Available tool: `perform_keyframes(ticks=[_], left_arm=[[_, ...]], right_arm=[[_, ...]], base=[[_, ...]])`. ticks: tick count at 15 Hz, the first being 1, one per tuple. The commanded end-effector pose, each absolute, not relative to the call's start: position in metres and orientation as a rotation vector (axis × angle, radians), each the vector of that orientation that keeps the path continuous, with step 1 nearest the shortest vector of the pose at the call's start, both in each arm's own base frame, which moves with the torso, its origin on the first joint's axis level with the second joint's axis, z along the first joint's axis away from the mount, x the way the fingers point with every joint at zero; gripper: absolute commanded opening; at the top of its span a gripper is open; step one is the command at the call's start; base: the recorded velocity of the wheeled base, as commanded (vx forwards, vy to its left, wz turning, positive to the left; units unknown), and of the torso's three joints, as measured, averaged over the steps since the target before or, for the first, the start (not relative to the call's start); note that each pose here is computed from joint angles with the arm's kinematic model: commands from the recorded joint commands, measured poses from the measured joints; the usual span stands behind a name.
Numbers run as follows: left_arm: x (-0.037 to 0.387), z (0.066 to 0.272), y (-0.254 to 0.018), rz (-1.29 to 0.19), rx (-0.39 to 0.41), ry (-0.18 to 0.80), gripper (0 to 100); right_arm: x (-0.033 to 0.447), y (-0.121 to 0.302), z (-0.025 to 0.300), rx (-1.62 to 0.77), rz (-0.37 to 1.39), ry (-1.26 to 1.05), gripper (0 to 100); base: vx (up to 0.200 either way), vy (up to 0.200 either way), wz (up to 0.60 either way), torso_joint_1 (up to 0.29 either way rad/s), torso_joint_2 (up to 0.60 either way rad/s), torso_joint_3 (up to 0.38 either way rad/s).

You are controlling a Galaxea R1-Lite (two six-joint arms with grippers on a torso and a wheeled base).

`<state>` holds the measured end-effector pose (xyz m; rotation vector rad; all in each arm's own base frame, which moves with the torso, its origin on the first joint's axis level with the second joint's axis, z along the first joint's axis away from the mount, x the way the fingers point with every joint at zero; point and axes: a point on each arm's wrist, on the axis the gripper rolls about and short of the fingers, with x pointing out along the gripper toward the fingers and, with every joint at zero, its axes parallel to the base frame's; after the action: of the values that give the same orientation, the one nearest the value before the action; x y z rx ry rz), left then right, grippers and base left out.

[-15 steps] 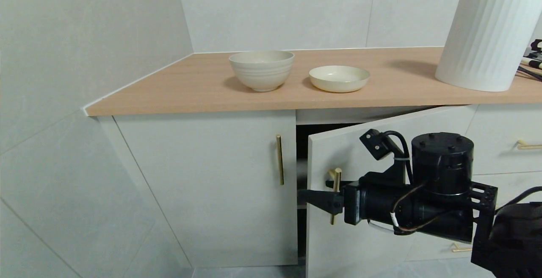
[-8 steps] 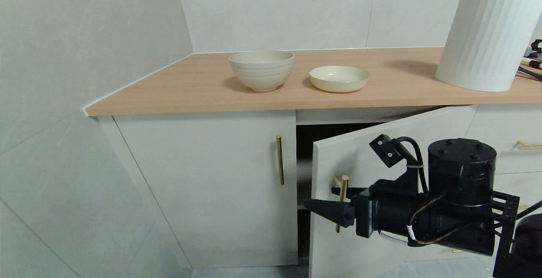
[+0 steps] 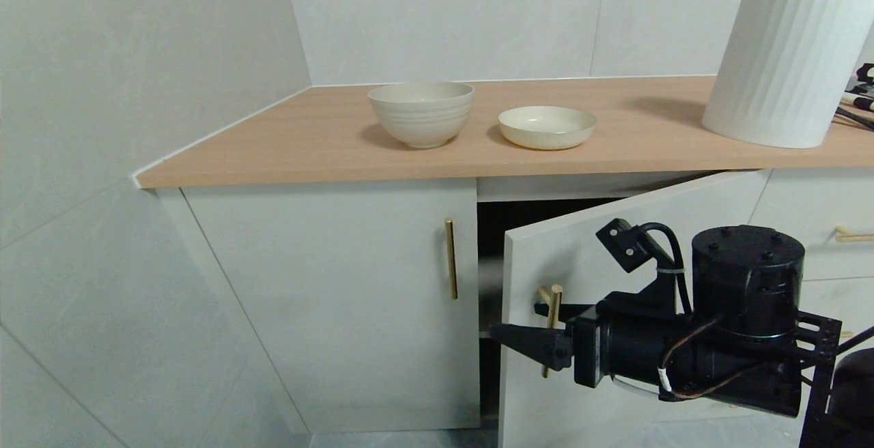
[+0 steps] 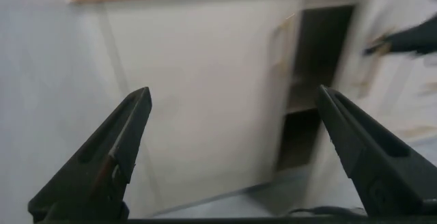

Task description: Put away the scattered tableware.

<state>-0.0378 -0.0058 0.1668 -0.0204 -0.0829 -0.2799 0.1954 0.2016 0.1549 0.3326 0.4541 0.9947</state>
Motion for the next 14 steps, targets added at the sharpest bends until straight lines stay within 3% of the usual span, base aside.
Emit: perform_keyframes(ticks=[1, 4, 8, 9, 11, 14], left_arm=[[0.006, 0.233, -0.008, -0.394, -0.064, 0.057, 100], [0.055, 0.253, -0.012, -0.51, -0.088, 0.163, 100], [0.129, 0.234, -0.023, -0.671, -0.151, 0.372, 100], [0.132, 0.233, -0.024, -0.674, -0.15, 0.378, 100], [0.173, 0.196, -0.043, -0.759, -0.153, 0.483, 100], [0.187, 0.158, -0.066, -0.842, -0.154, 0.556, 100]], right_arm=[[0.192, 0.203, 0.156, 0.333, 1.012, 0.453, 100], [0.191, 0.202, 0.158, 0.335, 1.015, 0.446, 100], [0.188, 0.199, 0.164, 0.343, 1.022, 0.427, 100], [0.188, 0.199, 0.164, 0.343, 1.02, 0.426, 100], [0.188, 0.199, 0.163, 0.346, 1.019, 0.435, 100], [0.187, 0.199, 0.162, 0.345, 1.019, 0.438, 100]], base=[[0.0, 0.0, 0.0, 0.0, 0.0, 0.0], [0.0, 0.0, 0.0, 0.0, 0.0, 0.0], [0.0, 0.0, 0.0, 0.0, 0.0, 0.0], [0.0, 0.0, 0.0, 0.0, 0.0, 0.0], [0.0, 0.0, 0.0, 0.0, 0.0, 0.0], [0.0, 0.0, 0.0, 0.0, 0.0, 0.0]])
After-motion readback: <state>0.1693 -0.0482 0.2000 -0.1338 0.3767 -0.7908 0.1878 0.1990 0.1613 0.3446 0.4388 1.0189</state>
